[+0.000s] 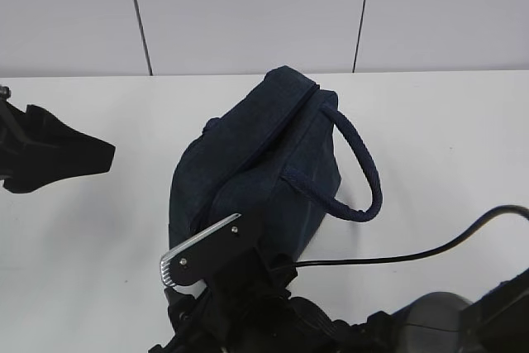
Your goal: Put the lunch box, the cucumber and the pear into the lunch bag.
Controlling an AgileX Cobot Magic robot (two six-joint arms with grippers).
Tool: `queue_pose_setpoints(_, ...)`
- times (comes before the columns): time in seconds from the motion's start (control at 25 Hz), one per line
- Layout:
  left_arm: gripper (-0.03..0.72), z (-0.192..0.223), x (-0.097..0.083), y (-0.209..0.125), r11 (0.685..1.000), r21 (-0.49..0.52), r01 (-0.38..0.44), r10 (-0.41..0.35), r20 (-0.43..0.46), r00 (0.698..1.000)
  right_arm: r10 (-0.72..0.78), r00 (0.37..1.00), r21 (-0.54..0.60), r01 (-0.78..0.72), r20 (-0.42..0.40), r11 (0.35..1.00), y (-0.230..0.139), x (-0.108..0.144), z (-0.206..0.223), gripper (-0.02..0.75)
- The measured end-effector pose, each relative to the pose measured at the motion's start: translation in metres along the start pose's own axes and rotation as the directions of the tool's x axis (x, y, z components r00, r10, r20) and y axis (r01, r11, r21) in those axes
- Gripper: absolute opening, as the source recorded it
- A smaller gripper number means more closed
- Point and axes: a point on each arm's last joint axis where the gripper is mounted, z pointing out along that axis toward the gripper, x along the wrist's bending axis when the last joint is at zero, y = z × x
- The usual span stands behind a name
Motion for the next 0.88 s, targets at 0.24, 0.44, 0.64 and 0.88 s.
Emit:
queue_pose_setpoints(0.24, 0.342, 0.0000, 0.0000, 0.0000, 1.000, 0.000, 0.000, 0.000, 0.000, 1.000, 0.005, 1.000, 0.010, -0.005, 0.002, 1.000, -0.0009, -0.0002, 0.0000, 0.377)
queue_pose_setpoints(0.44, 0.342, 0.0000, 0.0000, 0.0000, 1.000, 0.000, 0.000, 0.000, 0.000, 1.000, -0.005, 1.000, 0.013, 0.005, 0.015, 1.000, -0.0012, -0.0014, 0.0000, 0.327)
queue_pose_setpoints(0.64, 0.342, 0.0000, 0.0000, 0.0000, 1.000, 0.000, 0.000, 0.000, 0.000, 1.000, -0.023, 0.999, 0.009, 0.023, 0.023, 1.000, -0.0008, -0.0021, 0.0000, 0.322)
queue_pose_setpoints(0.88, 0.342, 0.0000, 0.0000, 0.0000, 1.000, 0.000, 0.000, 0.000, 0.000, 1.000, -0.025, 0.998, 0.009, 0.025, 0.049, 1.000, 0.0012, -0.0045, -0.0014, 0.319)
